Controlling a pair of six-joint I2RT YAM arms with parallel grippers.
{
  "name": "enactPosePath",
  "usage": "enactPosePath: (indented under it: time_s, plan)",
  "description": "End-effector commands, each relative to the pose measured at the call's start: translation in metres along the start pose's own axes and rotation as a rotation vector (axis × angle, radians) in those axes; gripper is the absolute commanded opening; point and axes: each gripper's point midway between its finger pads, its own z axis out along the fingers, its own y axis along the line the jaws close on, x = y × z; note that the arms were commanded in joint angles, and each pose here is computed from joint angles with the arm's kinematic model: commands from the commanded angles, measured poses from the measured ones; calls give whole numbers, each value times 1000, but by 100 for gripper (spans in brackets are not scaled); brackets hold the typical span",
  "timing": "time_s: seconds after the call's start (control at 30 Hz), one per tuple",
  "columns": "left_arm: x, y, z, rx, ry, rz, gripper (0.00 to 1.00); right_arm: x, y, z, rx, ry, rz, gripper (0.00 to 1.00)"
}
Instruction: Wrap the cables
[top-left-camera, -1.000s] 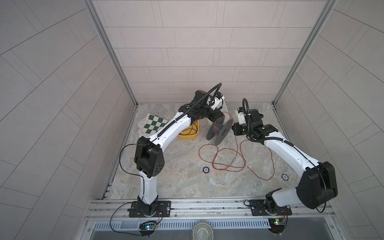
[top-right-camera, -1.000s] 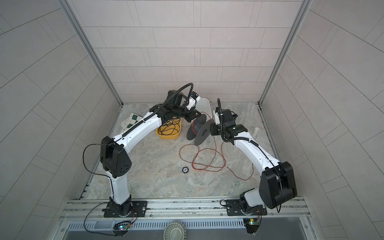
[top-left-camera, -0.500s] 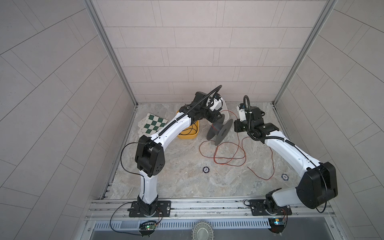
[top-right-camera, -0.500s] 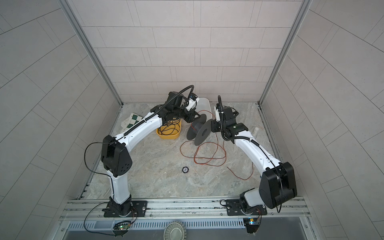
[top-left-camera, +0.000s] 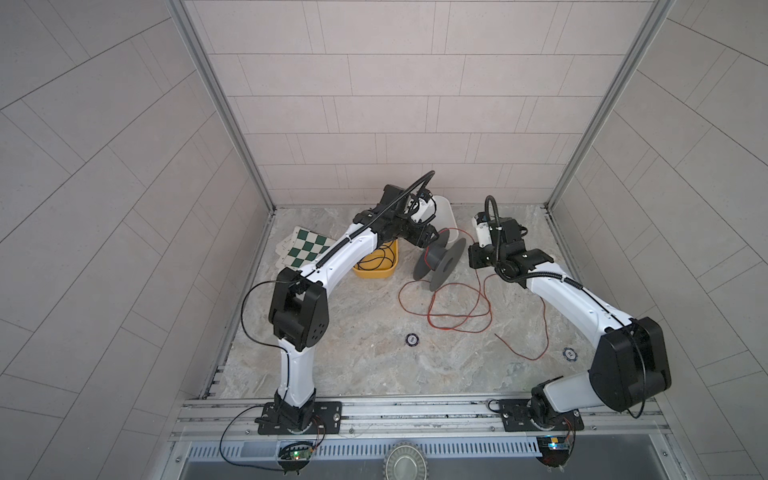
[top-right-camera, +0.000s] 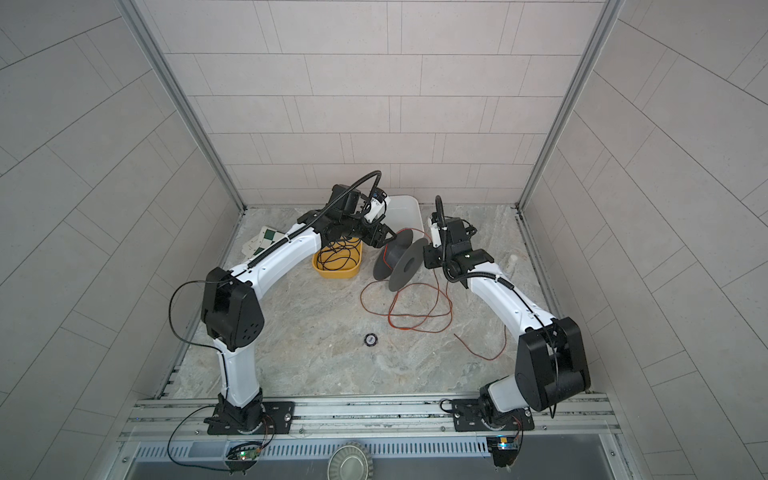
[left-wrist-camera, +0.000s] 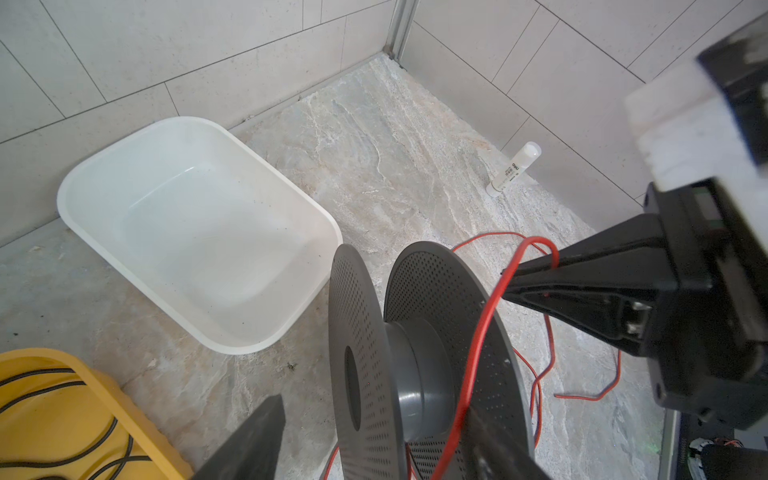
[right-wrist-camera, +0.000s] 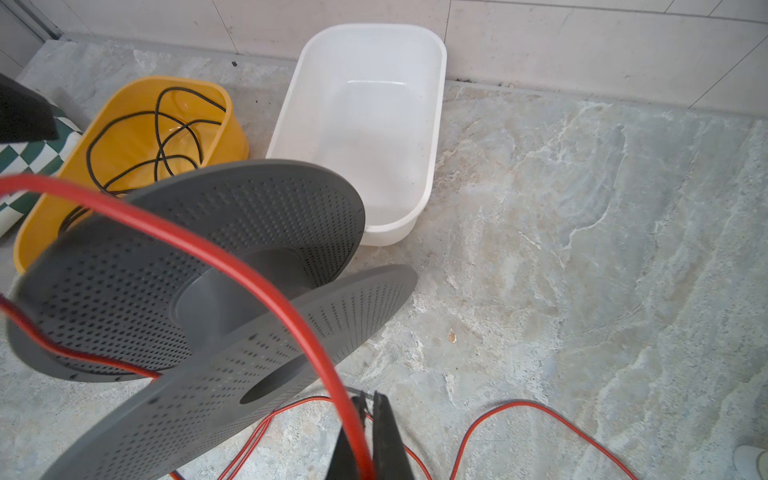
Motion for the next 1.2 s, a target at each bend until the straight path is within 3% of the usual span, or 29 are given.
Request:
enactPosePath:
  time_s: [0.0, 0.27, 0.77, 1.17]
  plan:
    - [16, 3, 11, 6, 38, 1, 72, 6, -4, 11, 3, 25, 10, 0]
    - [24, 4, 24, 6, 48, -7, 72, 16, -5, 24, -3, 64, 24, 0]
    - [26, 3, 35, -58, 71, 43, 69, 4, 19, 18, -145, 23, 3, 0]
    - [33, 11, 39, -106, 102, 50, 44, 5, 21, 20, -155, 17, -16, 0]
